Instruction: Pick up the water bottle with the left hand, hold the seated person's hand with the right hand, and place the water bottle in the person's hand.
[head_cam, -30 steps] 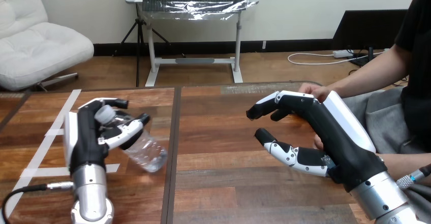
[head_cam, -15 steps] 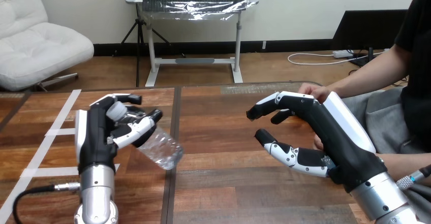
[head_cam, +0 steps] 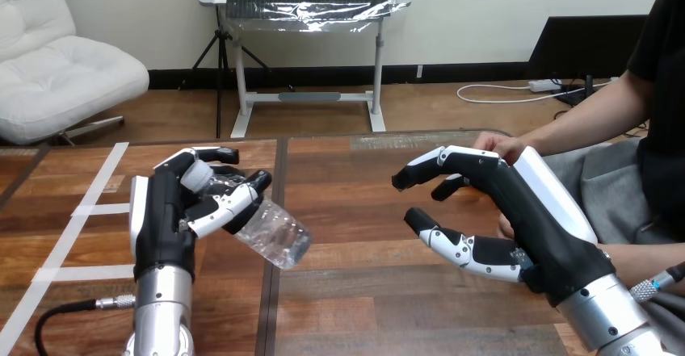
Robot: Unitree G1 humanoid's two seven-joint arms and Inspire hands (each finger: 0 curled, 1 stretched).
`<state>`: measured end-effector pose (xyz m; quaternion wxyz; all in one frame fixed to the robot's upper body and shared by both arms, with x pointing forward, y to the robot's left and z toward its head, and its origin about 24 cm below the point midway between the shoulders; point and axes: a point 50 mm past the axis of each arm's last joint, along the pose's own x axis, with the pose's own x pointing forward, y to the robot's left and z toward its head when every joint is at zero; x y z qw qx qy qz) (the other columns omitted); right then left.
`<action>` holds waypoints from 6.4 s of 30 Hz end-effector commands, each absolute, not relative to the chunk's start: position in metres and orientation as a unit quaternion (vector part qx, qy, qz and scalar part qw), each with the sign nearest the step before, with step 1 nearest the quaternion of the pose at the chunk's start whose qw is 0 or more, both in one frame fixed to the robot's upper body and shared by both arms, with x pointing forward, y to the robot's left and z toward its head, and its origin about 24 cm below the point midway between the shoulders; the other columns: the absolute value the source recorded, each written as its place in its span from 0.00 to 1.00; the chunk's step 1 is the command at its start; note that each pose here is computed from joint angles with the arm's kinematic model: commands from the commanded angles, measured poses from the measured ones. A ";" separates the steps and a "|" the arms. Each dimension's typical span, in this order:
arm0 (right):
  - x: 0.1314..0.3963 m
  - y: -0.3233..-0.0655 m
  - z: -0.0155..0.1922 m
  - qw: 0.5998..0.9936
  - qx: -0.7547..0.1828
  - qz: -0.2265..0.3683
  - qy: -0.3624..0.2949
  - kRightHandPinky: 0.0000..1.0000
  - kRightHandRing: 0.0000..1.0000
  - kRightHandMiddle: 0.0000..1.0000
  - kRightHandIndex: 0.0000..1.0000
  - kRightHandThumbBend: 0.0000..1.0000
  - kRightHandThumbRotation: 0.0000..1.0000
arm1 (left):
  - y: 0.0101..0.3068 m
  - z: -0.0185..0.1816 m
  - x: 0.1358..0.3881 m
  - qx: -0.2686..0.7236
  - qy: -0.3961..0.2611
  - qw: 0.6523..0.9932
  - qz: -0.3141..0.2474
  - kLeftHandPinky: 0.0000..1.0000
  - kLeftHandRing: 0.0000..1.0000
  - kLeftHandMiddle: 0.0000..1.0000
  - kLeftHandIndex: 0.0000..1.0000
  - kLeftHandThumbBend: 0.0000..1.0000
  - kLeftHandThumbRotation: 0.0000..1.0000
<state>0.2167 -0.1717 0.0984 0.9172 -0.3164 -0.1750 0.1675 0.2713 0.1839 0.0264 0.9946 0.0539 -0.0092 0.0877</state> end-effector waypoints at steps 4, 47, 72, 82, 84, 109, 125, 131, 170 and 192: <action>0.230 -0.187 0.129 0.883 -0.392 0.149 -0.210 0.58 0.69 0.70 0.64 0.51 0.00 | 0.170 0.104 0.279 0.002 -0.166 0.984 0.064 0.37 0.41 0.46 0.50 0.63 0.00; 0.251 -0.258 0.159 0.799 -0.593 0.100 -0.009 0.79 0.89 0.91 0.87 0.85 0.00 | 0.160 0.110 0.263 -0.008 -0.181 0.983 0.041 0.36 0.41 0.45 0.50 0.60 0.00; 0.270 -0.275 0.161 0.720 -0.681 0.098 0.092 0.83 0.93 0.93 0.88 0.87 0.05 | 0.163 0.110 0.265 -0.013 -0.179 0.983 0.040 0.37 0.41 0.45 0.50 0.60 0.00; 0.279 -0.276 0.158 0.699 -0.694 0.121 0.124 0.84 0.92 0.92 0.88 0.85 0.04 | 0.164 0.110 0.265 -0.006 -0.179 0.983 0.040 0.37 0.41 0.46 0.51 0.59 0.00; 0.280 -0.276 0.157 0.695 -0.697 0.124 0.127 0.84 0.92 0.92 0.88 0.85 0.04 | 0.163 0.110 0.265 -0.007 -0.179 0.983 0.040 0.37 0.41 0.46 0.51 0.59 0.00; 0.305 -0.289 0.140 0.631 -0.721 0.170 0.229 0.86 0.93 0.94 0.89 0.79 0.03 | 0.164 0.108 0.266 -0.005 -0.177 0.983 0.040 0.37 0.41 0.46 0.51 0.59 0.00; 0.311 -0.295 0.126 0.617 -0.724 0.175 0.256 0.85 0.94 0.95 0.90 0.76 0.04 | 0.166 0.107 0.266 0.001 -0.178 0.983 0.041 0.37 0.42 0.46 0.51 0.59 0.00; 0.313 -0.297 0.121 0.613 -0.726 0.173 0.261 0.84 0.93 0.95 0.89 0.76 0.05 | 0.166 0.108 0.266 0.001 -0.177 0.983 0.042 0.37 0.42 0.46 0.51 0.60 0.00; 0.318 -0.308 0.101 0.601 -0.717 0.181 0.305 0.65 0.83 0.89 0.87 0.75 0.06 | 0.166 0.107 0.266 -0.001 -0.172 0.984 0.043 0.37 0.42 0.46 0.51 0.59 0.00; 0.324 -0.306 0.087 0.612 -0.698 0.209 0.308 0.62 0.75 0.82 0.83 0.65 0.00 | 0.168 0.106 0.268 0.007 -0.171 0.984 0.045 0.37 0.42 0.46 0.51 0.59 0.00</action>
